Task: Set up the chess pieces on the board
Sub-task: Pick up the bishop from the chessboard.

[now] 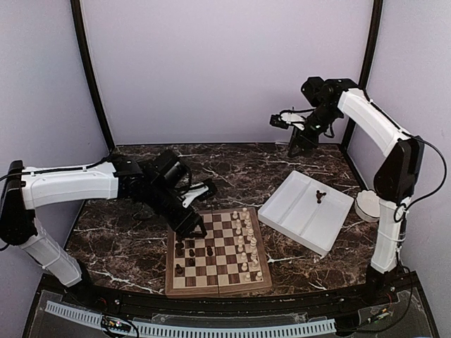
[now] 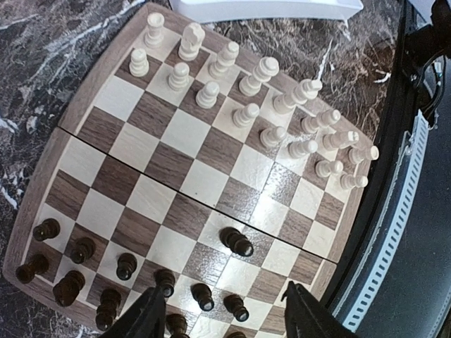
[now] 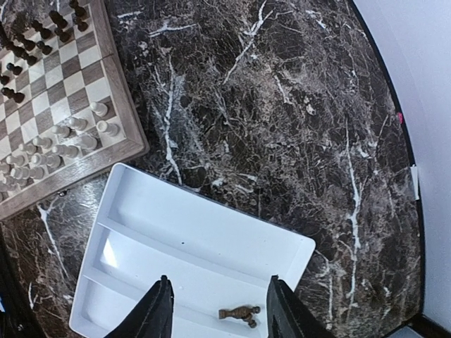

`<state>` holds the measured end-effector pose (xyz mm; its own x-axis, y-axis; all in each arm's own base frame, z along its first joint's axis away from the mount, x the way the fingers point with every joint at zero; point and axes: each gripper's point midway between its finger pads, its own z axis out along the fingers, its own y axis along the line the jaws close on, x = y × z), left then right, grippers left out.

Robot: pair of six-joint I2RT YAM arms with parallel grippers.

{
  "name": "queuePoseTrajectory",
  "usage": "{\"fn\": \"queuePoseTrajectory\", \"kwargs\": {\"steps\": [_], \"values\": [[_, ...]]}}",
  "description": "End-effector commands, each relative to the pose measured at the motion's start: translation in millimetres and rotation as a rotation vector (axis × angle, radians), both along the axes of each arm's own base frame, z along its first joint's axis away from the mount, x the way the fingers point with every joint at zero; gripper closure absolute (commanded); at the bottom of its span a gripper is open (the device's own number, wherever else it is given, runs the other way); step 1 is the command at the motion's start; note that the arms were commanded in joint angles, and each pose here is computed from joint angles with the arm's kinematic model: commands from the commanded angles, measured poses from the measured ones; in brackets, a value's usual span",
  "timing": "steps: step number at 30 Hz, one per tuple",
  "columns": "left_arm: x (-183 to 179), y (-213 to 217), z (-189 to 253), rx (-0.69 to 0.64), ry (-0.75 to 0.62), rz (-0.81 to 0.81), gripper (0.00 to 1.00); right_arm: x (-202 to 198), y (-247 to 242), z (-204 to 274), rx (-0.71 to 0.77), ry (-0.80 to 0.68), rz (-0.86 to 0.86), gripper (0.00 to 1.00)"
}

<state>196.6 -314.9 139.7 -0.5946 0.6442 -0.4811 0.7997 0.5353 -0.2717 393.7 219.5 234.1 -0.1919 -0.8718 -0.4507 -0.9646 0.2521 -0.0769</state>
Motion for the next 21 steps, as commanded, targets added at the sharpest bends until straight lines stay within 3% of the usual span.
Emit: {"fn": "queuePoseTrajectory", "kwargs": {"steps": [1, 9, 14, 21], "values": [[-6, -5, -8, 0.083, 0.011, -0.060, 0.40, -26, -5, 8, 0.161, 0.079, -0.029, 0.55], [-4, -24, -24, 0.118, 0.038, -0.087, 0.50, -41, -27, -5, 0.343, -0.074, -0.252, 0.53], [-11, -30, -38, 0.173, 0.056, -0.157, 0.57, -47, -53, -13, 0.293, -0.159, -0.318, 0.52], [-18, -34, -49, 0.222, 0.085, -0.187, 0.63, -51, -55, -13, 0.308, -0.158, -0.322, 0.50]]}}
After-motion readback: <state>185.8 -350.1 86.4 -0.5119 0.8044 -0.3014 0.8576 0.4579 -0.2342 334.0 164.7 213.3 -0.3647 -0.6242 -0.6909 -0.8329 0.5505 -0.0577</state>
